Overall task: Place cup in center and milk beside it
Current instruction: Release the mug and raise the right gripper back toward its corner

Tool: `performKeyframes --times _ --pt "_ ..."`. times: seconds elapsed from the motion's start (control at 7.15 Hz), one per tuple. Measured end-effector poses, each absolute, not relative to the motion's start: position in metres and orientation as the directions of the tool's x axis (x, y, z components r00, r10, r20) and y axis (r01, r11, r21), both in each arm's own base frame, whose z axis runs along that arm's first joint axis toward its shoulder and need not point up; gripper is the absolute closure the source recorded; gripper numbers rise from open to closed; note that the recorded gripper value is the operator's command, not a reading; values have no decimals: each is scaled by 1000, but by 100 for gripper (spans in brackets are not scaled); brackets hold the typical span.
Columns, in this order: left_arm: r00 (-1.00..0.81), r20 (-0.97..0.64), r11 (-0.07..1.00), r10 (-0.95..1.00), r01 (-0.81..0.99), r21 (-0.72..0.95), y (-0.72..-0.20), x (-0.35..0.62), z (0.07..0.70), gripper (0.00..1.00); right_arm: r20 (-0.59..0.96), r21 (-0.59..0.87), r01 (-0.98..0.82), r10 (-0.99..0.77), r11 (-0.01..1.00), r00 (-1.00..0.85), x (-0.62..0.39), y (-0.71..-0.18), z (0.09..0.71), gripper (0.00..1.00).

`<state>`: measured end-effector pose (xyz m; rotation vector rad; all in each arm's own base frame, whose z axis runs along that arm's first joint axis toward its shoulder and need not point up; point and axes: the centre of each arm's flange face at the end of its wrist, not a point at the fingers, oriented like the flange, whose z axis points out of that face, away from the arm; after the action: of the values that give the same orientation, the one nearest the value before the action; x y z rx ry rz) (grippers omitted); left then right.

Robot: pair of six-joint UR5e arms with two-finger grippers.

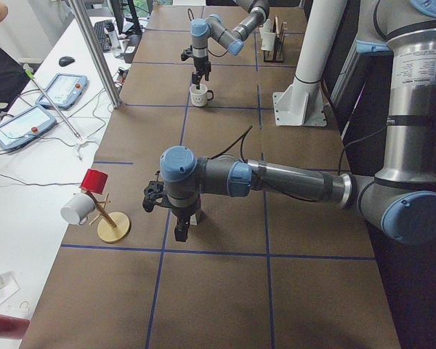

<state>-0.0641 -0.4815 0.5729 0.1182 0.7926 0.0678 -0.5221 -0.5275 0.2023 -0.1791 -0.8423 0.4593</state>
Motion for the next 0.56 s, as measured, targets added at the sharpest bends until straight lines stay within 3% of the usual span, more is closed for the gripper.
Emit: performKeyframes --times 0.56 --pt "685 -717 970 128 65 235 -483 -50 486 0 723 -288 -399 471 870 506 -404 -542 222 0"
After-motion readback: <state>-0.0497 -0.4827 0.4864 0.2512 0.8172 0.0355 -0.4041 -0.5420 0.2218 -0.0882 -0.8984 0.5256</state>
